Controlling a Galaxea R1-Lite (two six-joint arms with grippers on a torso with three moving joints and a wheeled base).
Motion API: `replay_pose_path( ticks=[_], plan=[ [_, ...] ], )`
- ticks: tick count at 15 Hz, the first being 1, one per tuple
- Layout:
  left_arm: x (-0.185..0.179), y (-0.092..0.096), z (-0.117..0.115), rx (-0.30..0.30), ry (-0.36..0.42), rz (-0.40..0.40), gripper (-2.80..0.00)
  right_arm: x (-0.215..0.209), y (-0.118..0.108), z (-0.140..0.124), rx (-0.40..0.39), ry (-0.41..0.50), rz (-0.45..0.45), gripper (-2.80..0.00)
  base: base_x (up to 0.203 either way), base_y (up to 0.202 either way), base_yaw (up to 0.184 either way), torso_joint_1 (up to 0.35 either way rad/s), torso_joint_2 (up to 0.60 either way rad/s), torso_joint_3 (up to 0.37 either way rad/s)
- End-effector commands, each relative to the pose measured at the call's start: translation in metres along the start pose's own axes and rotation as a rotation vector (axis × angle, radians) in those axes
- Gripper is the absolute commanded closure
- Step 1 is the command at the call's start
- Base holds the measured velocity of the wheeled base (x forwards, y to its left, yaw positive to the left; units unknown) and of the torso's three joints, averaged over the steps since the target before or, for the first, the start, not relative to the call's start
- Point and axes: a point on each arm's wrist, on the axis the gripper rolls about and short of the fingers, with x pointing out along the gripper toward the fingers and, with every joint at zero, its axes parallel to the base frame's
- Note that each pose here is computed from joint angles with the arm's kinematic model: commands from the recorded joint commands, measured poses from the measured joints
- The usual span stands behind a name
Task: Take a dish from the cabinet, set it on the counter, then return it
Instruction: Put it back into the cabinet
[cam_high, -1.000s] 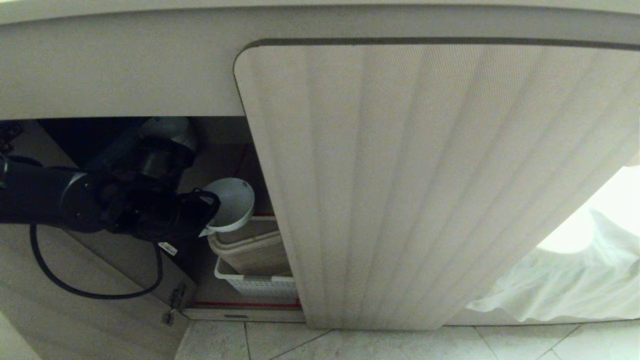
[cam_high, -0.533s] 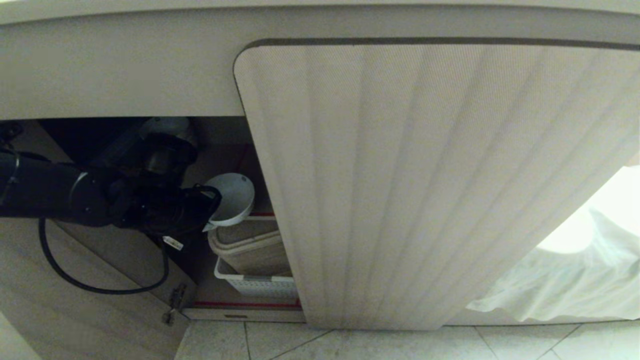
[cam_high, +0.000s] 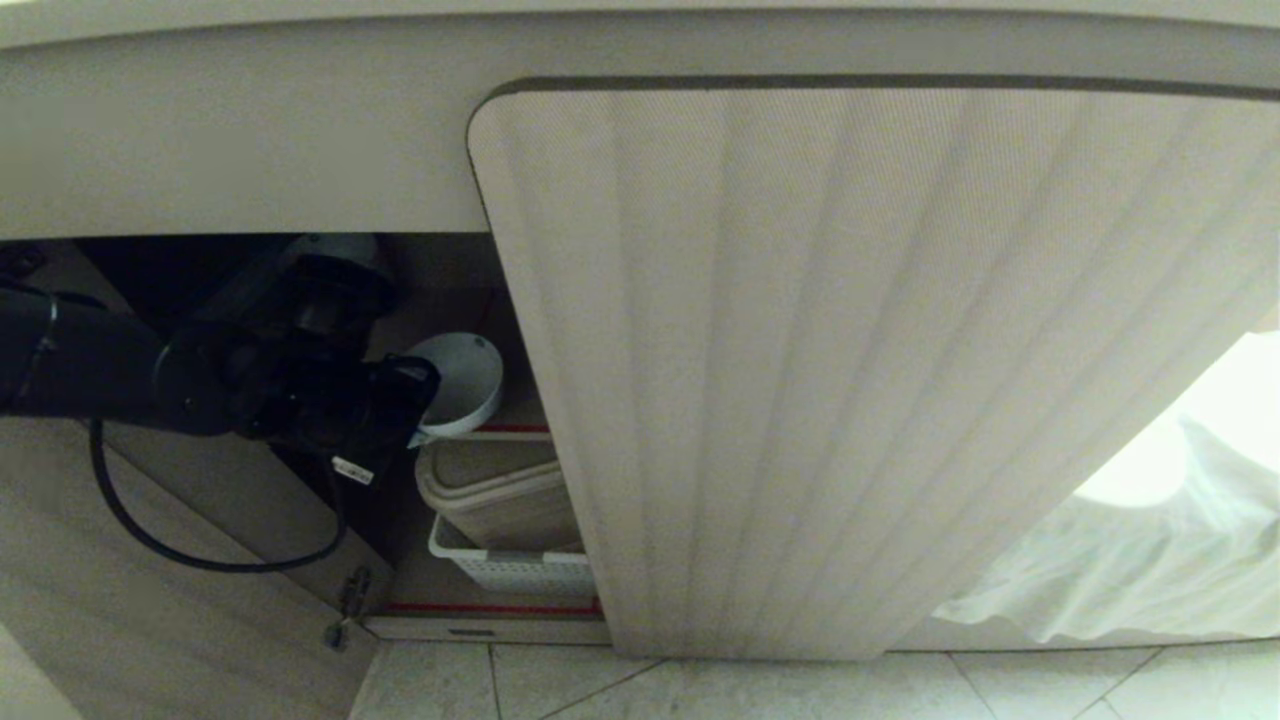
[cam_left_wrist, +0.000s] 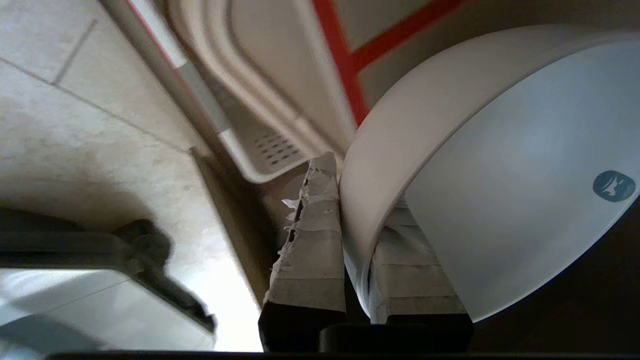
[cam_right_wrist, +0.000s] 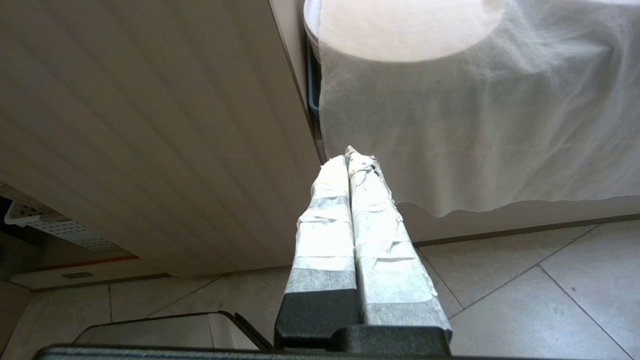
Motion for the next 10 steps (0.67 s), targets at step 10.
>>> replay_pose_path(
  ticks=[10],
  plan=[
    [0.017,-0.013,0.007,-0.080,-0.009,-0.013,0.00,0.000,0.000,0.000,0.001,0.000,0.001,0.00,0.000,0.000,0.000,0.000,0.00,0.000]
  ],
)
